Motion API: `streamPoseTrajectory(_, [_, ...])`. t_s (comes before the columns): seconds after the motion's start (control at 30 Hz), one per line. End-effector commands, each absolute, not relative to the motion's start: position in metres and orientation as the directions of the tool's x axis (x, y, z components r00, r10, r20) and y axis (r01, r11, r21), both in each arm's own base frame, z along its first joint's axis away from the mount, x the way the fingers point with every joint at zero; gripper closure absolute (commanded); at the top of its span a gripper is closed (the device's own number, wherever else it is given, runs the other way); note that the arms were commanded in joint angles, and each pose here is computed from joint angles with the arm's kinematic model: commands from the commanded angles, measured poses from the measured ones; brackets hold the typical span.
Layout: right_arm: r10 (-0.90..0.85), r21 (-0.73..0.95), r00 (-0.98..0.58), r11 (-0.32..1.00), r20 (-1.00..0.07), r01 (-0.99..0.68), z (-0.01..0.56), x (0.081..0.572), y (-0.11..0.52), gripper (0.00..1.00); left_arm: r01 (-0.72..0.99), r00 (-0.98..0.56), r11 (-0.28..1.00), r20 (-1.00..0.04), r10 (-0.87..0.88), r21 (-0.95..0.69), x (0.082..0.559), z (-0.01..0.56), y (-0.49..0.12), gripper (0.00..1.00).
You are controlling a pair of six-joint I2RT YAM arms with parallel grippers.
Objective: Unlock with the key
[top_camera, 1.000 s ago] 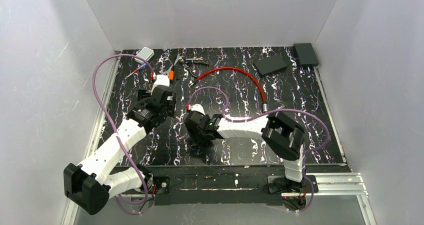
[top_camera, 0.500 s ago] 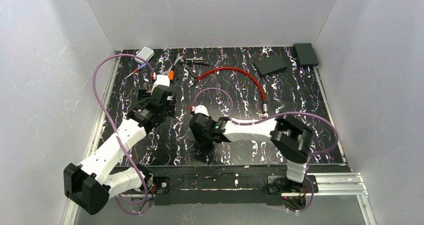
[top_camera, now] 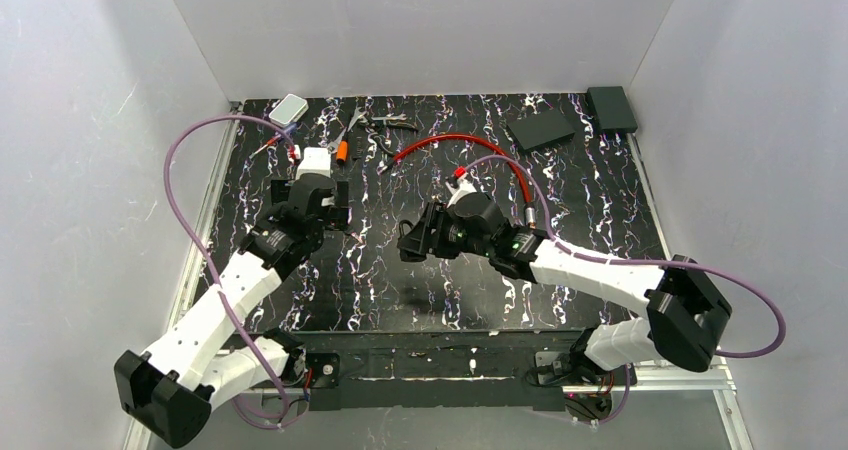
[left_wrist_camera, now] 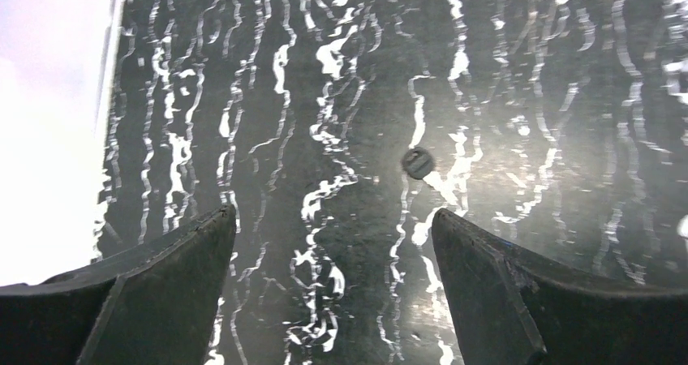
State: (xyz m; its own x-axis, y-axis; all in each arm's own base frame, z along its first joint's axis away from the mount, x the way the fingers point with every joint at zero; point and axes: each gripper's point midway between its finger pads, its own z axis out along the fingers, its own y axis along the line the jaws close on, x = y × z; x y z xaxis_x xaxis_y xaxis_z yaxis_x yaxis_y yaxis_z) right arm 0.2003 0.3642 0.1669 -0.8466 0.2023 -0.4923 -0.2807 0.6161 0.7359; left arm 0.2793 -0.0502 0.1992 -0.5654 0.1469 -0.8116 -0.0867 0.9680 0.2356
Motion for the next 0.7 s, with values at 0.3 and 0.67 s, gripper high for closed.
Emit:
streamPoseTrajectory(0.3, [0.122, 0.692, -0.751, 0.505, -0.649, -0.516, 0.231, 0.187, 0.376, 0.99, 0.296, -0.594, 0.863, -0.786, -0.168, -0.409, 0.251, 0.230, -0.172, 0.22])
streamPoseTrajectory(0.67, [0.027, 0.484, -0.534, 0.463, -0.845, -0.742, 0.261, 0.175, 0.359, 0.99, 0.386, -0.775, 0.576, -0.591, -0.221, -0.721, 0.225, 0.239, -0.244, 0.42])
